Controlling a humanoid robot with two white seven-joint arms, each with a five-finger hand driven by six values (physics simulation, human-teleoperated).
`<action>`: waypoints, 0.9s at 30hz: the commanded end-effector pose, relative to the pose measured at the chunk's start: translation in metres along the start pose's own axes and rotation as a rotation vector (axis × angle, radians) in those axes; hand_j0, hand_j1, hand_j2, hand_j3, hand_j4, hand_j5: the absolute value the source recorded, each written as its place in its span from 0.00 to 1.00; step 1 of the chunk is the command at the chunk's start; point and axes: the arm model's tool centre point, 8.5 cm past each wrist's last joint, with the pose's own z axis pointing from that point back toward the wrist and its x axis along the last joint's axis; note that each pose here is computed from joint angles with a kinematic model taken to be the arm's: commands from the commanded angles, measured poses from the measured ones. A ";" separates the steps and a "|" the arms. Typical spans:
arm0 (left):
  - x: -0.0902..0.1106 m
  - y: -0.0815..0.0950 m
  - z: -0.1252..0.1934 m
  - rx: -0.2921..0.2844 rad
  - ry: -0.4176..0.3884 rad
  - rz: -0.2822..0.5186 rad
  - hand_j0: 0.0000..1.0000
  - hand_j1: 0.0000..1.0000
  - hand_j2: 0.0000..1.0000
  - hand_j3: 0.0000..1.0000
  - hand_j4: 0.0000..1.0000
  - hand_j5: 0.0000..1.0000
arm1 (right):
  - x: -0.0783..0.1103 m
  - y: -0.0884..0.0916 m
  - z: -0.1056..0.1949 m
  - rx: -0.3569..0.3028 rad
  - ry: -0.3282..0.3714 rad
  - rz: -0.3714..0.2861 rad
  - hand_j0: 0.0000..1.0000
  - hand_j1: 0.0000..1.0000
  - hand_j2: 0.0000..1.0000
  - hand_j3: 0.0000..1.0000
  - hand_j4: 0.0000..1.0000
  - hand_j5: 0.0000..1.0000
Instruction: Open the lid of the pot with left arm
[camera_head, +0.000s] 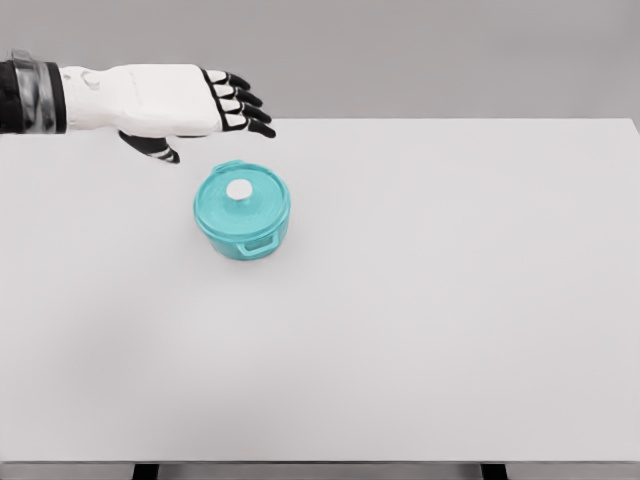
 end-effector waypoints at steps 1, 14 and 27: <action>0.003 -0.019 -0.014 -0.055 -0.023 0.025 1.00 1.00 1.00 1.00 1.00 1.00 | 0.000 0.000 0.000 0.001 0.000 0.000 1.00 1.00 1.00 1.00 1.00 1.00; -0.021 -0.060 -0.059 -0.105 -0.004 0.183 1.00 1.00 1.00 1.00 1.00 1.00 | -0.001 0.001 0.000 0.001 0.001 -0.001 1.00 1.00 1.00 1.00 1.00 1.00; -0.004 -0.074 -0.076 -0.160 -0.054 0.173 0.88 0.88 0.88 0.88 0.88 0.88 | 0.000 0.000 0.000 0.001 0.000 0.000 1.00 1.00 1.00 1.00 1.00 1.00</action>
